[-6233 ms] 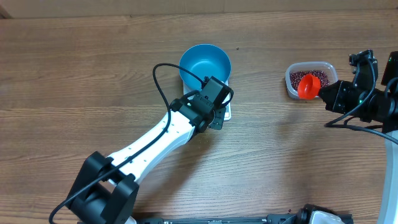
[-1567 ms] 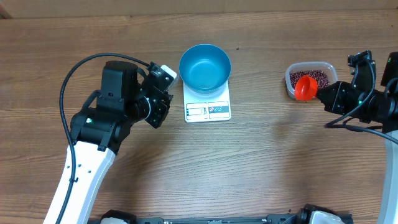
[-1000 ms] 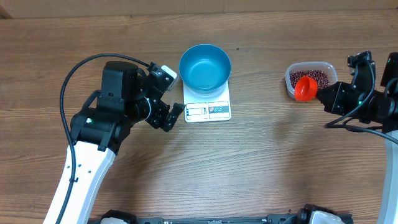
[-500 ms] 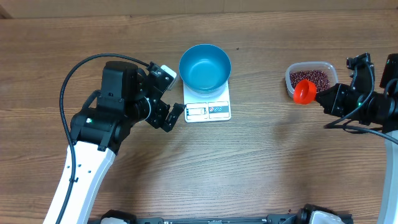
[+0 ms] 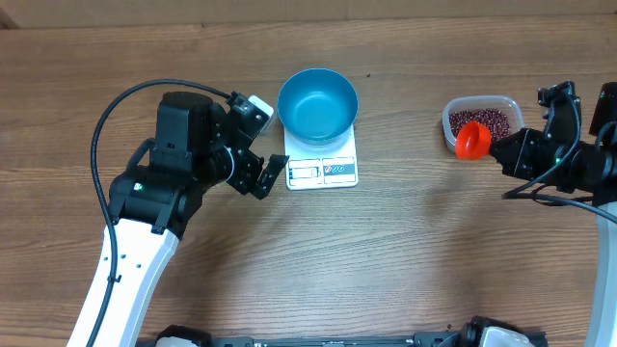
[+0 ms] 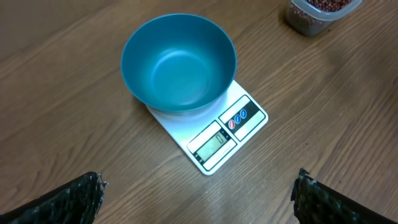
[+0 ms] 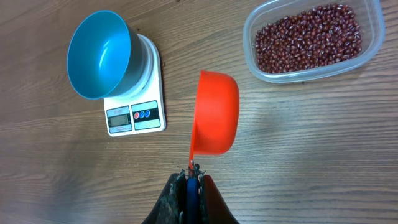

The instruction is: Scoop item into bowl and weigh 150g on scale

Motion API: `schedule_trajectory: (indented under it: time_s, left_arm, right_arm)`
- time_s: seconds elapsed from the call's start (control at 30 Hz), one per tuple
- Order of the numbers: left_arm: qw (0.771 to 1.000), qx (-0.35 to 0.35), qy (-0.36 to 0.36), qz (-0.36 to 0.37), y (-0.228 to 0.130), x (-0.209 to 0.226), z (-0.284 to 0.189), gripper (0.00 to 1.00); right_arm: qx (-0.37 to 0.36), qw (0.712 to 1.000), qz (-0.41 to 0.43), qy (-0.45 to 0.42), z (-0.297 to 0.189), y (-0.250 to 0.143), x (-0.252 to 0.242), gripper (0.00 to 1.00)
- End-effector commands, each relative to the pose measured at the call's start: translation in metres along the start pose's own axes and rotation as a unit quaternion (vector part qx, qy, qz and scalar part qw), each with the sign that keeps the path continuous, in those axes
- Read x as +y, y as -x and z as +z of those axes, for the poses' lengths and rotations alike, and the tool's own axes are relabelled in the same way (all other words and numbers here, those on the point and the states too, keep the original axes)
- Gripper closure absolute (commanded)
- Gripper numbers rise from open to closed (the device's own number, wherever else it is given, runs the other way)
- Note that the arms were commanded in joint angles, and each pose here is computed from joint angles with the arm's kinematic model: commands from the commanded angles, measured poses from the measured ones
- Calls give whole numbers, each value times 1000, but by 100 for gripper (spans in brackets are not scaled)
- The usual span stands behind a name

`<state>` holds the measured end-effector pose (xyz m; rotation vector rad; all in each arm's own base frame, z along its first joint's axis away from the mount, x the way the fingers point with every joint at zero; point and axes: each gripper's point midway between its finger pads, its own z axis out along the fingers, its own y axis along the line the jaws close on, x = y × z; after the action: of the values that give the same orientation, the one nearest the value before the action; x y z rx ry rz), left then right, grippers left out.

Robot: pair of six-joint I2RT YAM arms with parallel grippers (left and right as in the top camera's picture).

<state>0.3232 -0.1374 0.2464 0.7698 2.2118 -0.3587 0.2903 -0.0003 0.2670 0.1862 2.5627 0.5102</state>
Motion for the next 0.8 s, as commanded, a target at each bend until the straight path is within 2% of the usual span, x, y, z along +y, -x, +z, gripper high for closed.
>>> schedule_trajectory:
  time_s: [0.0, 0.43, 0.77]
  left_arm:
    - [1000, -21, 5, 20, 12, 2, -8, 0]
    - [995, -50, -6, 82, 25, -2, -9, 1]
    - [996, -51, -38, 54, 19, 9, -3, 0]
  right_arm:
    - [-18, 1000, -8, 2, -6, 7, 3, 96]
    - [-18, 1000, -8, 2, -6, 7, 3, 96]
    - [-17, 1000, -8, 2, -6, 7, 3, 96]
